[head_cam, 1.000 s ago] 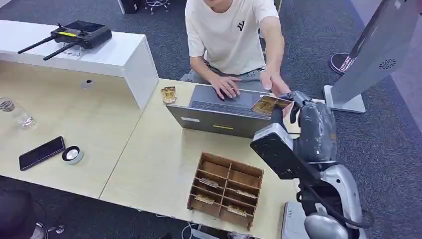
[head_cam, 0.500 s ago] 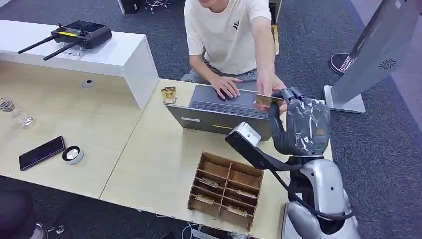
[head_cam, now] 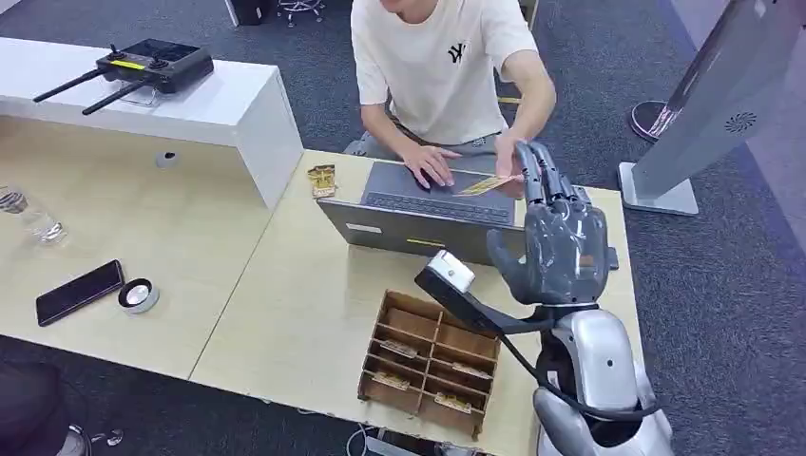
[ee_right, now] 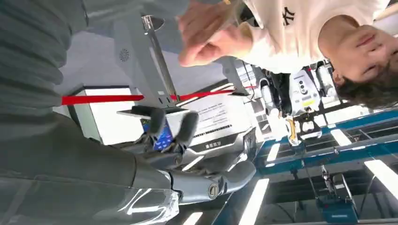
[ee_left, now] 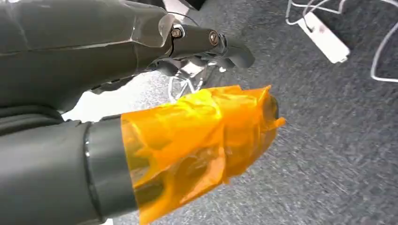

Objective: Pass the card to the sensor for recognition and then transmit it.

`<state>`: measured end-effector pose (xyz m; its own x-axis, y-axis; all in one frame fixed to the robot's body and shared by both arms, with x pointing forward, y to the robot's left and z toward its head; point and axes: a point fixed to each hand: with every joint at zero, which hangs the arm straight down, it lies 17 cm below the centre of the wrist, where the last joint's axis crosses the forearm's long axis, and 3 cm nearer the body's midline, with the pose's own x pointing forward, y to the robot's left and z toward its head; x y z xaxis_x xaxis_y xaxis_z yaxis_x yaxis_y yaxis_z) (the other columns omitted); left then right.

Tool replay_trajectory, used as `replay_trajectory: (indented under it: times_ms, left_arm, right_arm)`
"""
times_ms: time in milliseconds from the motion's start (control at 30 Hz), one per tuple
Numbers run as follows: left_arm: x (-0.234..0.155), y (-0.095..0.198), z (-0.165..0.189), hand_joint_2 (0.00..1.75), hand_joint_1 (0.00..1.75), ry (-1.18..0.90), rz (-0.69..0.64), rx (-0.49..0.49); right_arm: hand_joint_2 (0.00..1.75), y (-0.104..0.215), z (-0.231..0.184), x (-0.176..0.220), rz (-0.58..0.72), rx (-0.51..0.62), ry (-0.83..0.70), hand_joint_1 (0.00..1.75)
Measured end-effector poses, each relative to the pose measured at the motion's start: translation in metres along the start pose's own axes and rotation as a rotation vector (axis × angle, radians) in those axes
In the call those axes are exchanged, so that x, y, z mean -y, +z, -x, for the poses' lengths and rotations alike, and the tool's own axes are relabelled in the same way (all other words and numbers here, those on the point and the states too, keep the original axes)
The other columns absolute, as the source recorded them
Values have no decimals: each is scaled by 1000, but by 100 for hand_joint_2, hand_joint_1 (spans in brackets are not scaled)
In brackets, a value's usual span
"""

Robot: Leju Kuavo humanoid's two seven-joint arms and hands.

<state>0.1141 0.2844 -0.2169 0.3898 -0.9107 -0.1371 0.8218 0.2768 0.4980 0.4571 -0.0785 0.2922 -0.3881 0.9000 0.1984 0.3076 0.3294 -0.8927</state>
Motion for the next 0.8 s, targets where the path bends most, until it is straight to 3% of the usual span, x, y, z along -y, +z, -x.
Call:
replay_trajectory:
  times_ms: [200,467,633,667,733,767,800]
  left_arm:
    - [-9,7,0,0,0,23,-26,6]
    - [-9,15,3,0,0,71,-44,6]
    - [-26,6,-7,0,0,140,-122,53]
    - [-29,1,-9,0,0,153,-140,59]
    - [-29,-4,-9,0,0,161,-145,56]
    - [-27,-6,-8,0,0,162,-141,54]
    - [-24,-7,-8,0,0,161,-136,54]
  right_arm:
    - [175,6,-7,-3,-14,-12,-153,0]
    - [175,19,-3,12,24,-71,-679,0]
    - [175,32,1,14,34,-93,-884,0]
    - [0,37,-1,13,27,-91,-943,0]
    - [0,44,-2,12,18,-90,-1009,0]
    - [175,48,-2,11,11,-92,-1035,0]
    - [175,52,-3,9,3,-92,-1067,0]
